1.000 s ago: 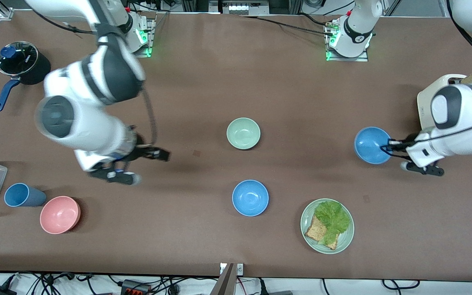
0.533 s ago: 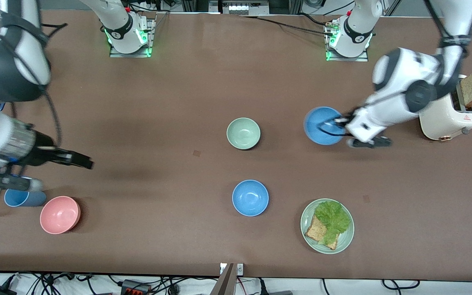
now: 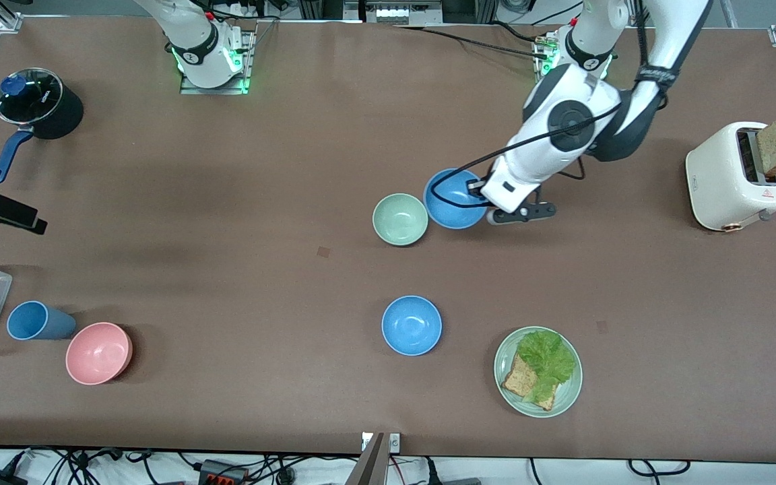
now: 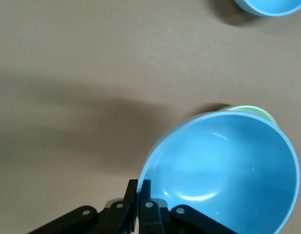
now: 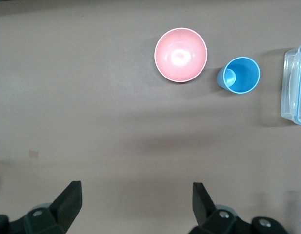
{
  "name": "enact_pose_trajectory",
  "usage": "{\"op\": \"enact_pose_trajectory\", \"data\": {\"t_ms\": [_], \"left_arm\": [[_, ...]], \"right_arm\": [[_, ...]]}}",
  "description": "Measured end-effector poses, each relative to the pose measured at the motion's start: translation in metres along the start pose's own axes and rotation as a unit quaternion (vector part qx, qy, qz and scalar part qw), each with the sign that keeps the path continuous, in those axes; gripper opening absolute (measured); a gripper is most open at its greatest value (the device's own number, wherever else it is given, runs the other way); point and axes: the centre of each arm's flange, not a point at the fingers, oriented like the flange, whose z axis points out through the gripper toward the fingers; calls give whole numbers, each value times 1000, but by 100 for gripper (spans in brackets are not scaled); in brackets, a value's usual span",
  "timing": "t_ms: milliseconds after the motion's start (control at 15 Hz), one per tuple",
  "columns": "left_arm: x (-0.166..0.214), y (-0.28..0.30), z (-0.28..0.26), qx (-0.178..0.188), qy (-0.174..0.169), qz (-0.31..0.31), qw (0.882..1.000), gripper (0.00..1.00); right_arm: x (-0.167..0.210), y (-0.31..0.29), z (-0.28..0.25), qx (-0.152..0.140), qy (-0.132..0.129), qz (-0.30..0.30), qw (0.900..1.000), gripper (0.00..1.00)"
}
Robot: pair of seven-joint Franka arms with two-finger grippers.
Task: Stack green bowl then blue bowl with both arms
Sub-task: 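Carry the blue bowl over the green bowl and lower it inside, then open the left gripper and release the blue bowl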
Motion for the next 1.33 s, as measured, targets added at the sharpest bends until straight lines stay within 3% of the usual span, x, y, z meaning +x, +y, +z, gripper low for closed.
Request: {"op": "enact_pose_trajectory", "data": {"t_ms": [200,467,733,1000,1333], "left_arm": [[-10,37,10,-8,-3,13,1000,5],[-7,67,35,15,11,66,998,5],[7,72,62,13,14,79,997,5],[13,80,71,8,12,86,996,5],[8,89,87,13,5,99,995,5]], "right_arm": [[-4,5,8,-3,-12,-7,1000,100],[-13,6,20,-8,-26,-8,1000,100],[-40,6,26,-8,-4,-11,1000,100],[-71,6,23,-8,-4,-12,1000,100],[-77,6,24,-8,-13,-12,1000,100]]}}
